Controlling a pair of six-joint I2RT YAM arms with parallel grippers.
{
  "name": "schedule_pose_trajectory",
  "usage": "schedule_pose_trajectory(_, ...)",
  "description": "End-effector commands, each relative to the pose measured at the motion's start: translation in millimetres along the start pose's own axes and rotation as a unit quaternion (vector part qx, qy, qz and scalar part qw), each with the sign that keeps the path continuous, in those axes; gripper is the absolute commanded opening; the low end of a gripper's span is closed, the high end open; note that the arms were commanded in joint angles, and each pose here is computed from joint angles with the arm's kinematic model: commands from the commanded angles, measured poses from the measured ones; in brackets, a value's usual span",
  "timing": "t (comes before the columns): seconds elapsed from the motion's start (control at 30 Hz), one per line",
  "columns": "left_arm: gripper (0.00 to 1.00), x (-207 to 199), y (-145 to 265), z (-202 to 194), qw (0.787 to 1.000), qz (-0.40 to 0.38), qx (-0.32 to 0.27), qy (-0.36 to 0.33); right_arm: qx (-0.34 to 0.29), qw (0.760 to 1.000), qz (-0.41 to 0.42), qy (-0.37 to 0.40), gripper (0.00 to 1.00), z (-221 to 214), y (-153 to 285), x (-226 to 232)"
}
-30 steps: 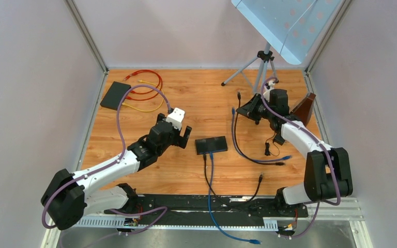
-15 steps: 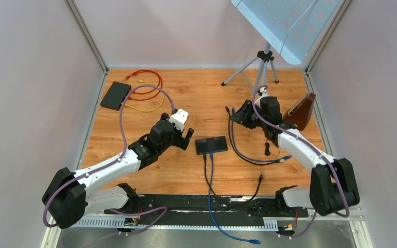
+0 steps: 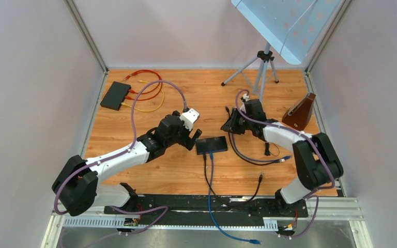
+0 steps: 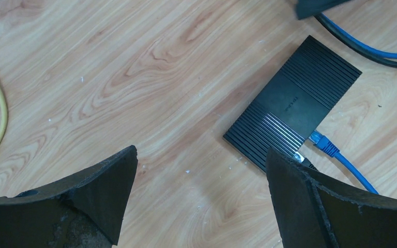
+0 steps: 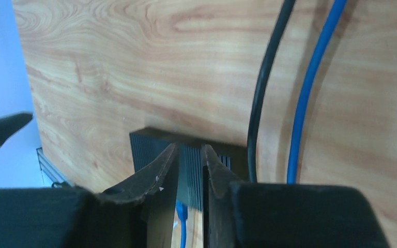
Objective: Pull the plug from the switch port
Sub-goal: Pull the connector from the switch port.
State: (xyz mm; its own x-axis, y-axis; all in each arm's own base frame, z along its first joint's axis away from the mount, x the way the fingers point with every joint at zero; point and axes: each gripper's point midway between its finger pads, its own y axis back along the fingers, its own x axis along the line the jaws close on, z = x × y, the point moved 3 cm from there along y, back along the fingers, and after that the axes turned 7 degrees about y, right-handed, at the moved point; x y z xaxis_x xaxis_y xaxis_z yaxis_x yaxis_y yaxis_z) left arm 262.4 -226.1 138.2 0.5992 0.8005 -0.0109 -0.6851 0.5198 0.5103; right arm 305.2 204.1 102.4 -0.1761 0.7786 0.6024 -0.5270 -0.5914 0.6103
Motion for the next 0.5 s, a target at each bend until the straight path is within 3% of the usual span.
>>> schedule_pose_trajectory(0.0, 1.00, -5.8, 1.5, 13.8, 1.000, -0.025, -0.015, -0.011, -0.036, 0.999, -0.018, 0.028, 0.17, 37.2, -27.2, 6.2)
schedule_pose_trajectory(0.17, 1.00, -12.1, 4.5, 6.3, 0.997, -0.057, -0.007, -0.045, -0.039, 0.992, -0.118, 0.021, 0.11, 41.5, -39.0, -28.0)
schedule_pose_trajectory(0.47, 1.00, -24.5, -15.4, -14.0, 0.985, -0.120, 0.052, -0.112, -0.033, 0.986, -0.161, 0.023, 0.15, 34.1, -36.5, -47.1)
